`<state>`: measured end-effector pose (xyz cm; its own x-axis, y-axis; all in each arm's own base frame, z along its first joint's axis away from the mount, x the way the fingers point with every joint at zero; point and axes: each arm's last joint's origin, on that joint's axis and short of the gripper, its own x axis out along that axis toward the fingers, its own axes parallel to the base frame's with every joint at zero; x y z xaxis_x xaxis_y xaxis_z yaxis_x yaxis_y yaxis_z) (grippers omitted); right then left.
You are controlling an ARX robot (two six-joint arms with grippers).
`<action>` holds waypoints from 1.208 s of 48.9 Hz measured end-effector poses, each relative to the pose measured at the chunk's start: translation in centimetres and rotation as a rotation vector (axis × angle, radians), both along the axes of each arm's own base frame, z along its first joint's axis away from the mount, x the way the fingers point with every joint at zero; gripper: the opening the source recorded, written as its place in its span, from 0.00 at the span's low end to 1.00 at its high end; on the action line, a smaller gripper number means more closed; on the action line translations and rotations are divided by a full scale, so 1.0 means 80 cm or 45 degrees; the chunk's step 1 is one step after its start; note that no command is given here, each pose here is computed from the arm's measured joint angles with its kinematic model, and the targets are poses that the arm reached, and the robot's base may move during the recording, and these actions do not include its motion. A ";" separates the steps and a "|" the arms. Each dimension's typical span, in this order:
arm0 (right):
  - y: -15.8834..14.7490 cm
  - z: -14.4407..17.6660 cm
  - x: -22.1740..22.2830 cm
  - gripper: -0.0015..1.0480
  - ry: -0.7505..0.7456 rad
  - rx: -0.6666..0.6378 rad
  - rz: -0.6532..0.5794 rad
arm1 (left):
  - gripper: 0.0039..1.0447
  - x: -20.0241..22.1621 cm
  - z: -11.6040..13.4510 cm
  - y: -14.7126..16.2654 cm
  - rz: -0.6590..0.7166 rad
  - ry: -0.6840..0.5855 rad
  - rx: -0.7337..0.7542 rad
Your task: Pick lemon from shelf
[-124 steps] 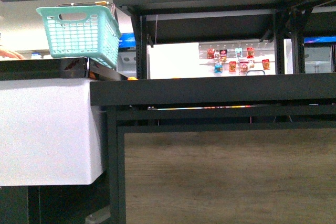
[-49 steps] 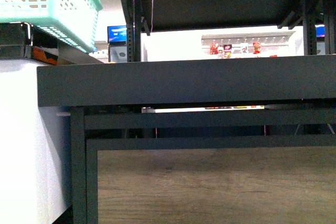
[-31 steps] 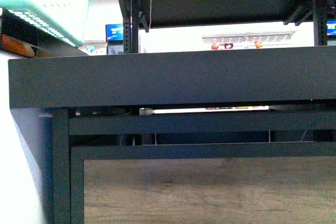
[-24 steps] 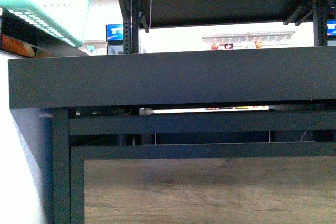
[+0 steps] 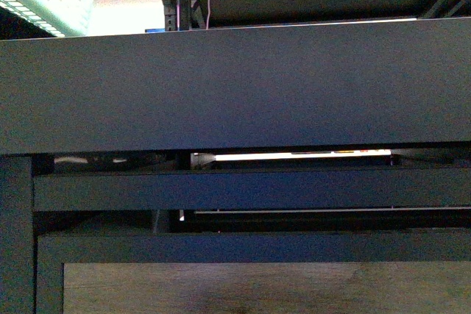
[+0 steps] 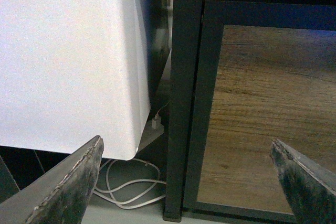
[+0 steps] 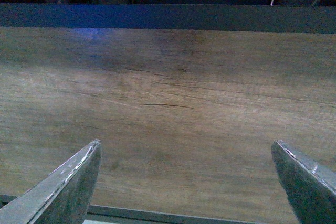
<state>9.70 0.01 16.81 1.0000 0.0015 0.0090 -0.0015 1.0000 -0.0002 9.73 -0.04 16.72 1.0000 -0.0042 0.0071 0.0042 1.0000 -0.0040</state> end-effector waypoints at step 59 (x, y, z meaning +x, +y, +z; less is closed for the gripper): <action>0.000 0.000 0.000 0.93 0.000 0.000 0.000 | 0.93 0.000 0.000 0.000 0.000 0.000 0.000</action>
